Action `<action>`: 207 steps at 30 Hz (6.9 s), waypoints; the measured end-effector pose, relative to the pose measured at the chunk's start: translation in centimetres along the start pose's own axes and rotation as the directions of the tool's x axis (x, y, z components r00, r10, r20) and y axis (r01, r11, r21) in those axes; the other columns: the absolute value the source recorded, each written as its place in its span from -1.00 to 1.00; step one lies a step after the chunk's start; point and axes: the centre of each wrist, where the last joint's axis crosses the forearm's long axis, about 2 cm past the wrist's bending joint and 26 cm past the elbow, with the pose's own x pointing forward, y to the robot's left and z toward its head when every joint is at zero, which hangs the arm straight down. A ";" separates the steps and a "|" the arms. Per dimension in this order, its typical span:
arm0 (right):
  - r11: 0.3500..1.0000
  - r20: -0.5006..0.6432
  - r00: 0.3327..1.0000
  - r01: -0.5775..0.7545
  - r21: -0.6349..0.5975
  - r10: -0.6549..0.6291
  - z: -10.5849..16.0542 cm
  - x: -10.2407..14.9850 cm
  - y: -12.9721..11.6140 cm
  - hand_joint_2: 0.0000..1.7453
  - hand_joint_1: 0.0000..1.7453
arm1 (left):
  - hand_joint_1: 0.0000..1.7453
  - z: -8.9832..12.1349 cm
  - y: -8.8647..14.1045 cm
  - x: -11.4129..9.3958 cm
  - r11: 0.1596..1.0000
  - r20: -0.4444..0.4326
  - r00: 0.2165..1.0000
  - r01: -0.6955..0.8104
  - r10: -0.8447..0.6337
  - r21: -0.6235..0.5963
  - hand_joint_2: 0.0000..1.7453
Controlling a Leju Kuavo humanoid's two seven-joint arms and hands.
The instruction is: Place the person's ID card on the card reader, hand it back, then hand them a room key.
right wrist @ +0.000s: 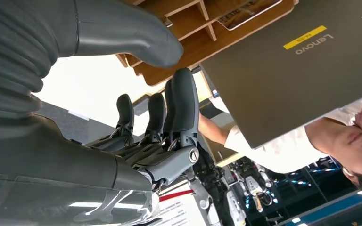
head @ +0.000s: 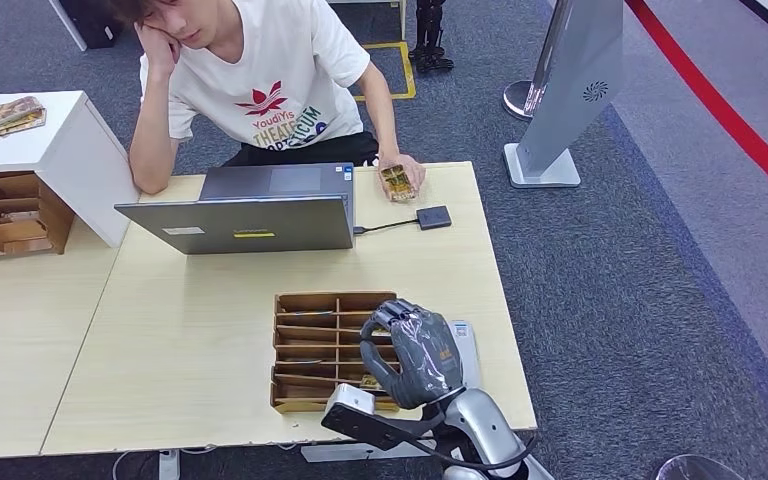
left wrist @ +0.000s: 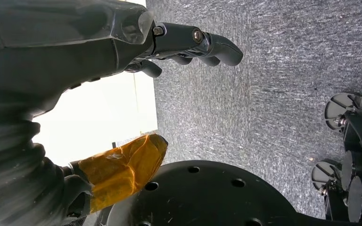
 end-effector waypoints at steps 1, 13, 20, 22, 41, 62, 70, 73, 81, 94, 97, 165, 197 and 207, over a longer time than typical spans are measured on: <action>1.000 -0.002 1.000 -0.002 0.002 0.002 0.0 0.0 0.0 1.00 0.11 | -1.00 0.0 0.0 0.0 1.000 0.000 1.000 0.000 0.000 -0.001 1.00; 1.000 -0.019 1.000 -0.022 0.020 0.022 -0.3 -0.7 0.3 1.00 0.08 | -1.00 0.0 0.0 0.0 1.000 -0.001 1.000 0.001 -0.001 -0.003 1.00; 0.999 -0.024 0.999 -0.027 0.027 0.027 -0.3 -0.9 0.4 1.00 -0.06 | -1.00 0.0 0.0 0.0 1.000 -0.001 1.000 0.001 -0.001 -0.003 1.00; 0.999 -0.026 0.999 -0.029 0.030 0.030 -0.4 -1.0 0.4 1.00 -0.10 | -1.00 0.0 0.0 0.0 1.000 -0.001 1.000 0.001 -0.001 -0.003 1.00; 0.995 -0.087 0.995 -0.043 0.093 0.051 -0.8 -2.1 1.2 1.00 0.20 | -1.00 0.0 0.0 0.0 1.000 -0.001 1.000 0.001 -0.001 -0.004 1.00; 0.992 -0.139 0.989 -0.038 0.120 0.055 -1.6 -3.1 1.6 1.00 0.36 | -1.00 0.0 0.0 0.0 1.000 -0.001 1.000 0.001 -0.001 -0.004 1.00; 0.992 -0.139 0.989 -0.039 0.121 0.055 -1.6 -3.1 1.6 1.00 0.43 | -1.00 0.0 0.0 0.0 1.000 -0.001 1.000 0.001 -0.001 -0.004 1.00; 0.992 -0.140 0.989 -0.037 0.123 0.054 -1.6 -3.1 1.6 1.00 0.35 | -1.00 0.0 0.0 0.0 1.000 -0.001 1.000 0.001 -0.001 -0.004 1.00; 0.990 -0.153 0.987 -0.032 0.141 0.054 -1.7 -3.4 1.6 1.00 -0.24 | -1.00 0.0 0.0 0.0 1.000 0.000 1.000 0.001 -0.001 -0.003 1.00; 0.989 -0.165 0.985 -0.032 0.146 0.056 -1.6 -3.8 1.7 1.00 -0.44 | -1.00 0.0 0.1 0.0 1.000 0.001 1.000 0.002 -0.002 -0.005 1.00; 0.989 -0.166 0.985 -0.031 0.147 0.056 -1.6 -3.8 1.7 1.00 -0.44 | -1.00 0.0 0.1 0.0 1.000 0.001 1.000 0.002 -0.002 -0.005 1.00; 0.991 -0.175 0.984 -0.011 0.136 0.035 -2.9 -4.4 0.4 1.00 1.00 | -1.00 0.0 0.1 -0.1 1.000 0.008 1.000 0.002 -0.002 -0.006 1.00; 0.843 0.161 0.921 0.389 -0.373 -0.354 0.2 -1.9 -10.6 1.00 1.00 | -1.00 -0.1 0.1 -0.4 0.999 0.008 0.999 -0.039 0.039 0.001 1.00; 0.841 0.153 0.915 0.404 -0.361 -0.374 0.2 -2.1 -10.7 1.00 1.00 | -1.00 -0.1 0.1 -0.4 0.999 0.010 0.999 -0.038 0.038 0.000 1.00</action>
